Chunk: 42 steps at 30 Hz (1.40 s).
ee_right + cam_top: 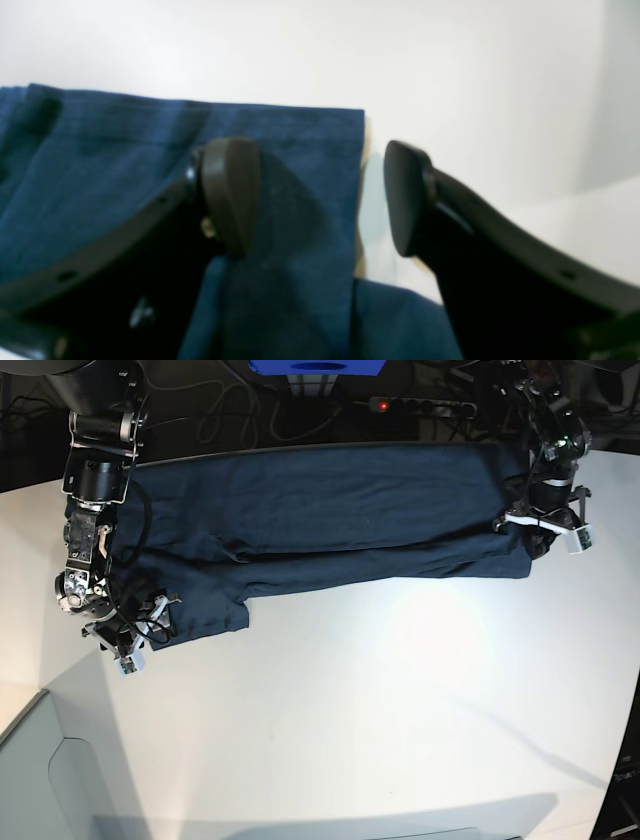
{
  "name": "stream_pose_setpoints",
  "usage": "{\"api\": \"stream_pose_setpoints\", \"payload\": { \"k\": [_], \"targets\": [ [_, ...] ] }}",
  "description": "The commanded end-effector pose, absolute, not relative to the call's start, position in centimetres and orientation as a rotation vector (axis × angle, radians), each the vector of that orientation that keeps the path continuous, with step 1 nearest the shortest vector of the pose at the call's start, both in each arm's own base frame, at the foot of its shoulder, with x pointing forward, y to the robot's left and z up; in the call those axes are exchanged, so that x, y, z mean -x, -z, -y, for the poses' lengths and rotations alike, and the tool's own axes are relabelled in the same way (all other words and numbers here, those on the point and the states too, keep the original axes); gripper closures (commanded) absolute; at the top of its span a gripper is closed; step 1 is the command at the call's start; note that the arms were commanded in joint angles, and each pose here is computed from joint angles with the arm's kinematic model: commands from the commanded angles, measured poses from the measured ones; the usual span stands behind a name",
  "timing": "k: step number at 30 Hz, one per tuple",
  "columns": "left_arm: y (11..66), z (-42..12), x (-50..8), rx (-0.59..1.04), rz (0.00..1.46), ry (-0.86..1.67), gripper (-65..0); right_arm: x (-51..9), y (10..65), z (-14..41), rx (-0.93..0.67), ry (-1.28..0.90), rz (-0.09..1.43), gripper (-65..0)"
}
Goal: Fold the T-shirt properly
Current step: 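Pull the folded shirt edge toward the arms with both grippers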
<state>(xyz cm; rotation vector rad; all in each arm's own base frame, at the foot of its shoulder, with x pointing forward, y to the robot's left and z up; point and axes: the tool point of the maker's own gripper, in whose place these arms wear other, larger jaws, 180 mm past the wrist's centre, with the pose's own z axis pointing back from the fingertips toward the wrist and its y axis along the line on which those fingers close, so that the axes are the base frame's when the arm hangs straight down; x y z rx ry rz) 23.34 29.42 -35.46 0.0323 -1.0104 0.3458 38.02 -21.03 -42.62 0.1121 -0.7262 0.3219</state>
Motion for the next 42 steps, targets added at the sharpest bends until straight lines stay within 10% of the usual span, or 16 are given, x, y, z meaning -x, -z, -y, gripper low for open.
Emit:
{"api": "stream_pose_setpoints", "payload": {
  "k": [1, 9, 21, 42],
  "targets": [
    [34.1, -29.8, -23.9, -0.039, 1.062, -0.337, 0.0, -38.5, 42.0, 21.5, -0.095, -0.328, 0.730, -36.1],
    [34.0, -29.9, -24.1, -0.042, 1.065, -0.335, 0.0, -39.4, 41.0, 21.6, -0.088, -0.331, 0.753, 0.0],
    [32.9, -29.9, -25.1, -0.047, 1.098, -0.322, 0.0, -41.1, 32.9, 21.1, 0.024, -0.422, 0.947, 0.0],
    [28.7, -29.1, -25.4, -0.078, 1.192, -0.251, 0.0, -26.5, 28.6, 15.9, 0.106, -0.635, 1.005, 0.0]
  ]
}}
